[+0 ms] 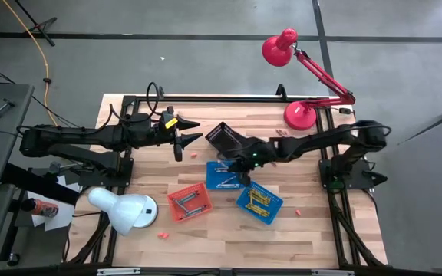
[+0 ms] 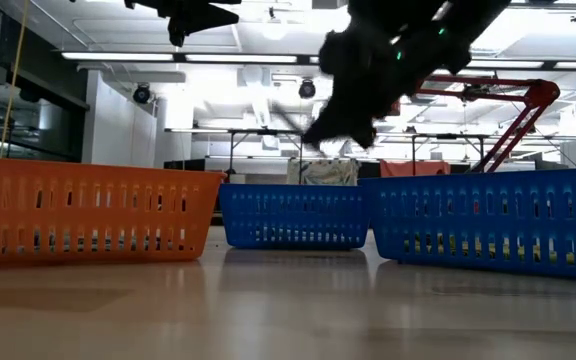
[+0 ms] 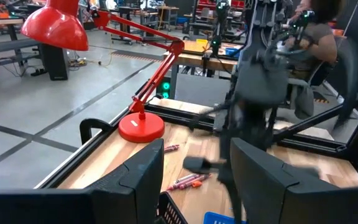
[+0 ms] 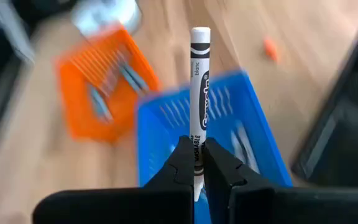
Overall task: Sort crayons
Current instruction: Put the white crayon into the left blue bin
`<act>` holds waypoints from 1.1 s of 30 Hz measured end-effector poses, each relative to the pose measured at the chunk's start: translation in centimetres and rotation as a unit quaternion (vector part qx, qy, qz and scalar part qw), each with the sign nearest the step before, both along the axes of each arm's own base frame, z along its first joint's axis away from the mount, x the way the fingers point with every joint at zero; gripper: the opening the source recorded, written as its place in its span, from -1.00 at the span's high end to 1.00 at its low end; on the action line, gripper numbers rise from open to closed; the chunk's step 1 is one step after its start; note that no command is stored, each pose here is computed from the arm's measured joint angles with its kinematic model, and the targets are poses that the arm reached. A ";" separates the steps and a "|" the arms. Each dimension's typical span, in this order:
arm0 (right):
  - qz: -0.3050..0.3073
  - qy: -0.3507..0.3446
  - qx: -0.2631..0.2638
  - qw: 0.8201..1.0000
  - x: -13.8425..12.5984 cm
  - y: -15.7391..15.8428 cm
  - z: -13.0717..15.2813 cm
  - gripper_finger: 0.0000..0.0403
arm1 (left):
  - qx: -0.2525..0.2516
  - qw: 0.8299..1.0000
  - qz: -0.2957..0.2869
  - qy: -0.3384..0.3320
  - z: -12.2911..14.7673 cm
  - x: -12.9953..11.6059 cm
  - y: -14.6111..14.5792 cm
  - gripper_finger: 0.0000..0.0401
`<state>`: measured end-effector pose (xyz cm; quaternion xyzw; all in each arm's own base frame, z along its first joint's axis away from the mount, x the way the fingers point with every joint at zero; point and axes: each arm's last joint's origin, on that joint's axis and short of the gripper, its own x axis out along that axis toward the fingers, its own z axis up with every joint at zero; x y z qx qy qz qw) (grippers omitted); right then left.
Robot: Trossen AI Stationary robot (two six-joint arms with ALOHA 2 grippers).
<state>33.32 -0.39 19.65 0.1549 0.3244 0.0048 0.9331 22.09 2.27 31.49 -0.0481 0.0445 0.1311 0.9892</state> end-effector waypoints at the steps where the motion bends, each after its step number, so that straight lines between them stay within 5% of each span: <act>1: 0.002 0.021 -0.002 1.000 0.3 0.0 -0.4 1.00 | 0.000 1.000 0.000 0.000 0.0 0.0 0.0 0.13; 7: 0.021 0.095 -0.033 0.995 2.1 -0.1 -1.4 0.99 | 0.000 1.000 0.000 0.000 0.0 0.0 0.0 0.13; 17: 0.081 0.111 -0.076 0.988 3.9 -0.1 0.0 0.76 | 0.000 1.000 0.000 0.000 0.0 0.0 0.0 0.13; 25: 0.117 0.133 -0.073 0.982 3.9 0.3 1.1 0.42 | 0.001 1.000 0.000 0.000 0.0 0.0 0.0 0.13; 33: 0.137 0.186 -0.084 0.969 1.8 -0.6 5.1 0.16 | 0.000 1.000 0.000 0.000 0.0 0.0 0.0 0.13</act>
